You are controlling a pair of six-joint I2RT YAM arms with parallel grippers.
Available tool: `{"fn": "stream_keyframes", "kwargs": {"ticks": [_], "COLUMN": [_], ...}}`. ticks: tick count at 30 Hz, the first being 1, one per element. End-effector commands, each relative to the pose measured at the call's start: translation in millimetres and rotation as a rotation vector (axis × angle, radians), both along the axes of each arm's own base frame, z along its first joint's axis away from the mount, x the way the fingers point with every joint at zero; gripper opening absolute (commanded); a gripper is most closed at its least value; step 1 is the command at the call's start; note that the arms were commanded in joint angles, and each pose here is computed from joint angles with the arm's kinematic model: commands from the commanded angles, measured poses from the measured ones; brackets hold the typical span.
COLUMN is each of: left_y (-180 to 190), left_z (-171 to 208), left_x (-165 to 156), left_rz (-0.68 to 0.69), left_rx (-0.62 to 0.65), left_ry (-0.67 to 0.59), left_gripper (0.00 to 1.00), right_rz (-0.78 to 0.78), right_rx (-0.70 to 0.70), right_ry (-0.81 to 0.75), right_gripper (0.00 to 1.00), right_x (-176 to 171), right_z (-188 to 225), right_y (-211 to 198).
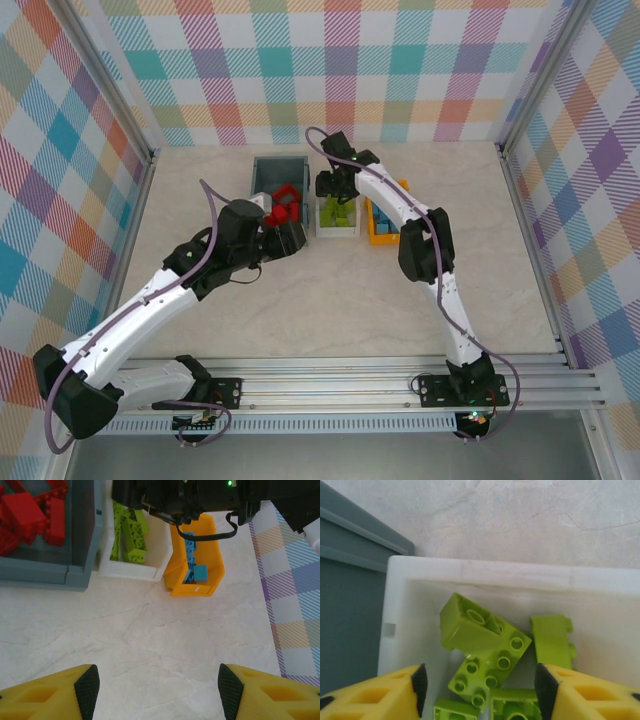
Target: Sort the legos into containers by color
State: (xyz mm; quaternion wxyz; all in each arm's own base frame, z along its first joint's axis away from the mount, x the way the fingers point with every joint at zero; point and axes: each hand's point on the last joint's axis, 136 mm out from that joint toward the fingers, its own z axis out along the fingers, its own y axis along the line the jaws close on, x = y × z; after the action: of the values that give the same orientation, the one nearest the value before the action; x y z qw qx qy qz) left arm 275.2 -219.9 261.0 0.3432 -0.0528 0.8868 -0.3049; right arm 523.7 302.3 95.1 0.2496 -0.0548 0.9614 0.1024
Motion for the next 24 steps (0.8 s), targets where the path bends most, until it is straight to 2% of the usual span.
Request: {"fn": "stream_keyframes", "kwargs": {"ticks": [1, 4, 7, 9, 10, 12, 14, 17, 20, 21, 22, 24], "left_y": [2, 14, 41, 63, 75, 96, 122, 164, 226, 235, 237, 238], "left_z": [26, 30, 29, 28, 29, 30, 32, 30, 23, 19, 6, -11], "left_x": [5, 4, 5, 6, 7, 7, 3, -11, -32, -35, -35, -30], "left_rz": [0.007, 0.052, 0.15, 0.217, 0.25, 0.281, 0.331, 0.453, 0.723, 0.75, 0.718, 0.696], "left_rx": [-0.001, 0.027, 0.067, 0.081, 0.085, 0.099, 0.171, 0.33, 0.507, 0.55, 0.604, 0.646], "left_ry": [-0.076, -0.077, -0.04, -0.009, 0.004, 0.002, -0.025, -0.068, -0.091, -0.118, -0.143, -0.234], "left_gripper": [0.66, 0.67, 0.74, 0.86, 0.97, 1.0, 1.0, 1.0, 1.0, 1.0, 1.0, 1.0], "right_rz": [0.031, 0.03, 0.001, -0.046, -0.08, -0.163, -0.226, -0.361, -0.496, -0.51, -0.486, -0.379], "right_rx": [0.039, 0.069, 0.094, 0.088, 0.081, 0.049, 0.024, -0.041, -0.084, -0.094, -0.094, -0.096], "right_ry": [-0.05, -0.12, -0.202, -0.255, -0.292, -0.361, -0.454, -0.55, -0.564, -0.564, -0.571, -0.627], "right_gripper": [0.66, 0.69, 0.76, 0.85, 1.0, 1.0, 1.0, 1.0, 1.0, 1.0, 1.0, 1.0], "right_x": [-8, -22, -46, -65, -77, -100, -131, -175, -207, -213, -215, -212], "right_z": [49, 92, 136, 156, 167, 180, 192, 193, 173, 163, 151, 129], "right_y": [2, -7, -27, -50, -65, -99, -135, -193, -248, -259, -265, -265]}}
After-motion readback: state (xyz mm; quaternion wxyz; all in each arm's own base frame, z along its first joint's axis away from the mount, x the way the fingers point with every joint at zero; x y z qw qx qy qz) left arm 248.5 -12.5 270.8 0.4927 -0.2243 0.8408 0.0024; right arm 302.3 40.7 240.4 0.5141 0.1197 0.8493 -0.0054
